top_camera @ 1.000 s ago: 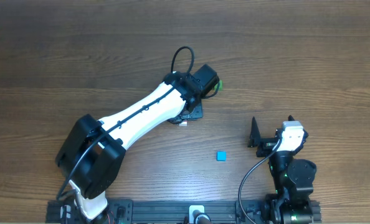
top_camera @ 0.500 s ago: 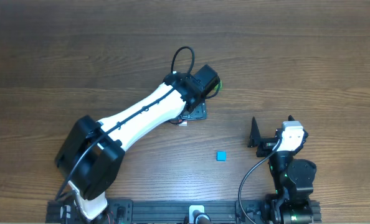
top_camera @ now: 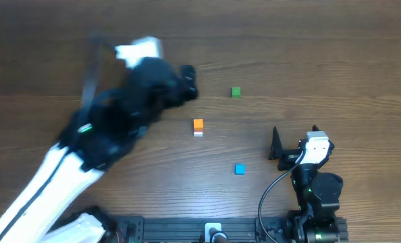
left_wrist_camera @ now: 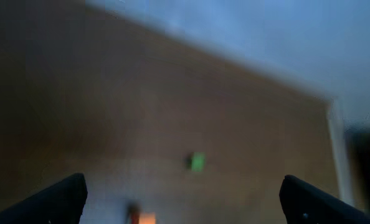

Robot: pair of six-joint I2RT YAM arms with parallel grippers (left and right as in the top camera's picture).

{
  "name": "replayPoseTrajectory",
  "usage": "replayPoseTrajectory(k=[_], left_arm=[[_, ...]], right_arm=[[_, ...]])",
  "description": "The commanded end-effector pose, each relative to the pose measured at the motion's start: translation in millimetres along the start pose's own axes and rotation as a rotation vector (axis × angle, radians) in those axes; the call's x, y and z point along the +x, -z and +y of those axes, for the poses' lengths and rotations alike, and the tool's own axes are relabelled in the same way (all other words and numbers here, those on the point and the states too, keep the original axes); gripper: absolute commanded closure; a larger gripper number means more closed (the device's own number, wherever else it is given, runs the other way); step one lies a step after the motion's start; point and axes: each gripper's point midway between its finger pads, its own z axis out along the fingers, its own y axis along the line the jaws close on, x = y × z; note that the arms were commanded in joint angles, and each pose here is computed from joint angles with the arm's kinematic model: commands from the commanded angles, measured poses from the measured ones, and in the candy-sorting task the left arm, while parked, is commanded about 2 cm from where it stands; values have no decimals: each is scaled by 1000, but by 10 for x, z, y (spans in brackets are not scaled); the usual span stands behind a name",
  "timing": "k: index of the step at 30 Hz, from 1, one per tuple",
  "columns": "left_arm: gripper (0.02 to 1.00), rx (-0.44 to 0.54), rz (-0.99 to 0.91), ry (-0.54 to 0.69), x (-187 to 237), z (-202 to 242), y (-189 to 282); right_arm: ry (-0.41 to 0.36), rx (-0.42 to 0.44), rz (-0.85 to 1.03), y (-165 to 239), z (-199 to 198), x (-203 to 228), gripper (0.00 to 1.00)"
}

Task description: Stack Cubes

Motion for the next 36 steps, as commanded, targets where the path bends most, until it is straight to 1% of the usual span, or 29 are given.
replayPoseTrajectory(k=[1,6,9,12,15,17,19,27,32,36], left_arm=[[25,35,-123,-58,-191,541,174],[25,22,-277,-86,-155,1107,326],[25,2,-349,-136,-32,1385,389],[29,0,-410,-202,104,1566,434],[29,15,-460,-285,223,1637,439],[31,37,-499,-361,372,1683,413],[34,42,-520,-386,444,1723,385],[66,75,-610,-405,603,1826,264],[62,73,-619,-404,689,1896,205],[40,66,-620,-402,770,1976,147]], right_arm=[[-3,6,2,-3,-15,22,7],[-3,6,2,-3,-15,21,7],[-3,6,2,-3,-15,21,7],[-3,6,2,-3,-15,21,7],[-3,6,2,-3,-15,21,7],[-3,6,2,-3,-15,21,9],[-3,6,2,-3,-15,21,7],[-3,6,2,-3,-15,21,7],[-3,6,2,-3,-15,21,9],[-3,6,2,-3,-15,22,7]])
